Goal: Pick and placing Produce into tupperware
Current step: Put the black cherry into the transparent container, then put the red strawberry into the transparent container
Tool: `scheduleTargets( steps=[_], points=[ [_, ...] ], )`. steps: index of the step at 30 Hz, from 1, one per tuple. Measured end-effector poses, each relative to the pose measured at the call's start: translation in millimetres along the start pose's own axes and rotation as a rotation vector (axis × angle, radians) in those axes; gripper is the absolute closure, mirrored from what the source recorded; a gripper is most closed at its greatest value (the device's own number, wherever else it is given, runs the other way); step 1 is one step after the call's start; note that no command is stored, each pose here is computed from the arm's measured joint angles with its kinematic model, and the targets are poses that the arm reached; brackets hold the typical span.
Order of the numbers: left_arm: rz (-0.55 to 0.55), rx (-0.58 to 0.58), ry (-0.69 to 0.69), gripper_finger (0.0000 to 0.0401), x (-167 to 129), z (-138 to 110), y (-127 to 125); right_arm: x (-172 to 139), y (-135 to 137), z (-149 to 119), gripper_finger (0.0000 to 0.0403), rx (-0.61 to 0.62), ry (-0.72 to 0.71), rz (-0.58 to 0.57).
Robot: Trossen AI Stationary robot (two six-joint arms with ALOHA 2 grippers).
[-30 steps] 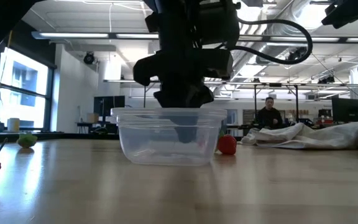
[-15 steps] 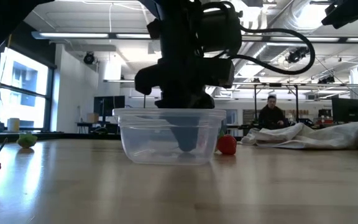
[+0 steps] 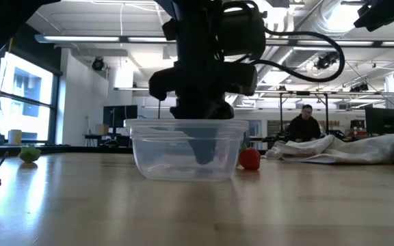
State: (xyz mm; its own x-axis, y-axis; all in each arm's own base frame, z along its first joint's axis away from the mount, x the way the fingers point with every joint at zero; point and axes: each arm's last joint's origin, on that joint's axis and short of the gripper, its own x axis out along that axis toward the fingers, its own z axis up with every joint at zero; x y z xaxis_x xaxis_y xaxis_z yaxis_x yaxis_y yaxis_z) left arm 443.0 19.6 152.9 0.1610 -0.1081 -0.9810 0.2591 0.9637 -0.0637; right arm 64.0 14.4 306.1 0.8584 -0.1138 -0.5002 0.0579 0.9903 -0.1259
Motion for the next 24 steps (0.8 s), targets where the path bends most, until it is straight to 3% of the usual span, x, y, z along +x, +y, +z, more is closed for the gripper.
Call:
scheduleTargets(
  steps=[8, 18, 24],
  points=[
    [0.0, 0.012, -0.022, 0.0289, -9, 6, 0, 0, 0, 0, 0.0402, 0.0, 0.0, 0.0],
    [0.009, 0.011, -0.012, 0.0211, -9, 5, 1, 0, 0, 0, 0.0402, 0.0, 0.0, 0.0],
    [-0.035, 0.0, -0.004, 0.0216, -14, 2, -2, 0, 0, 0, 0.0402, 0.0, 0.0, 0.0]
  ],
)
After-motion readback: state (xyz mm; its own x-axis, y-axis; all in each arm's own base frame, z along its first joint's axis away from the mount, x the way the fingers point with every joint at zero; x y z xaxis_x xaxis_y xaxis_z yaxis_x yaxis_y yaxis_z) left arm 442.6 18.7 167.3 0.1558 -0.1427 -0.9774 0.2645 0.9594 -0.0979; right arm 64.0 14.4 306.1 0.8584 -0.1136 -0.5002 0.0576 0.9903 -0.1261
